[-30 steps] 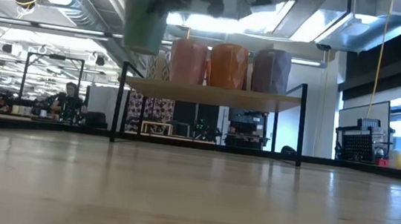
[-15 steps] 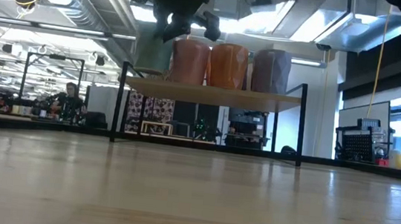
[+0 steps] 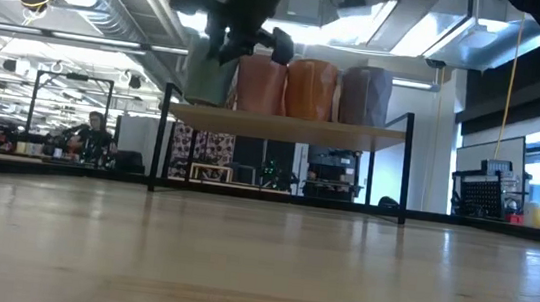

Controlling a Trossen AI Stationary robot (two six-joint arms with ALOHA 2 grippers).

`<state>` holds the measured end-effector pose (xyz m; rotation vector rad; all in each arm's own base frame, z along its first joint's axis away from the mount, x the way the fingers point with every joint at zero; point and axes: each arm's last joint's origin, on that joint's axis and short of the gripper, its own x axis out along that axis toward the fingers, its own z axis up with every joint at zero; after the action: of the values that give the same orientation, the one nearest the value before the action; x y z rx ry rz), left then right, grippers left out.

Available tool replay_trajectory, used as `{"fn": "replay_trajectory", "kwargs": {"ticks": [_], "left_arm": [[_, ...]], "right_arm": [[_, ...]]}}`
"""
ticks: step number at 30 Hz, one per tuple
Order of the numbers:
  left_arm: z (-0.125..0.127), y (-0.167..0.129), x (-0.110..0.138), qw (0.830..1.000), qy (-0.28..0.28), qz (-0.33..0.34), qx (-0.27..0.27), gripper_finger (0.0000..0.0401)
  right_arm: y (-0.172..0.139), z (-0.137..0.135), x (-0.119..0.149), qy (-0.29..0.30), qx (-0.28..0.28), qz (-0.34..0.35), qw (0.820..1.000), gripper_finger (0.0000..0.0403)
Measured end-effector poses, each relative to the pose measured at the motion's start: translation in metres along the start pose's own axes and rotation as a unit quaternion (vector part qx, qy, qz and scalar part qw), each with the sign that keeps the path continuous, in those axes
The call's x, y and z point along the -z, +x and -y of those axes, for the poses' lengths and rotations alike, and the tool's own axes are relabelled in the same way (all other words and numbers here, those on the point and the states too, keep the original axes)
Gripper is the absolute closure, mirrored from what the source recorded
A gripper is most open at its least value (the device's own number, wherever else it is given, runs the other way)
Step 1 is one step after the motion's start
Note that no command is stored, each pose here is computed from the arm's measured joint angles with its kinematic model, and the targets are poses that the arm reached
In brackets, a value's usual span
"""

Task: Place coffee mugs
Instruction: Put the green mug on the shelf

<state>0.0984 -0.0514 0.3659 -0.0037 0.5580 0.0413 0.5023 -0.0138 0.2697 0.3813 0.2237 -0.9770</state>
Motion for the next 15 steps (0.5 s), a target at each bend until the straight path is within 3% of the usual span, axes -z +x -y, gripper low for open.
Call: {"fn": "replay_trajectory", "kwargs": {"ticks": [15], "left_arm": [[0.000,0.000,-0.001,1.000,-0.002,0.003,0.001,0.0293]], "right_arm": [[0.016,0.007,-0.001,0.017,-0.012,-0.021,1.000,0.0373]]}}
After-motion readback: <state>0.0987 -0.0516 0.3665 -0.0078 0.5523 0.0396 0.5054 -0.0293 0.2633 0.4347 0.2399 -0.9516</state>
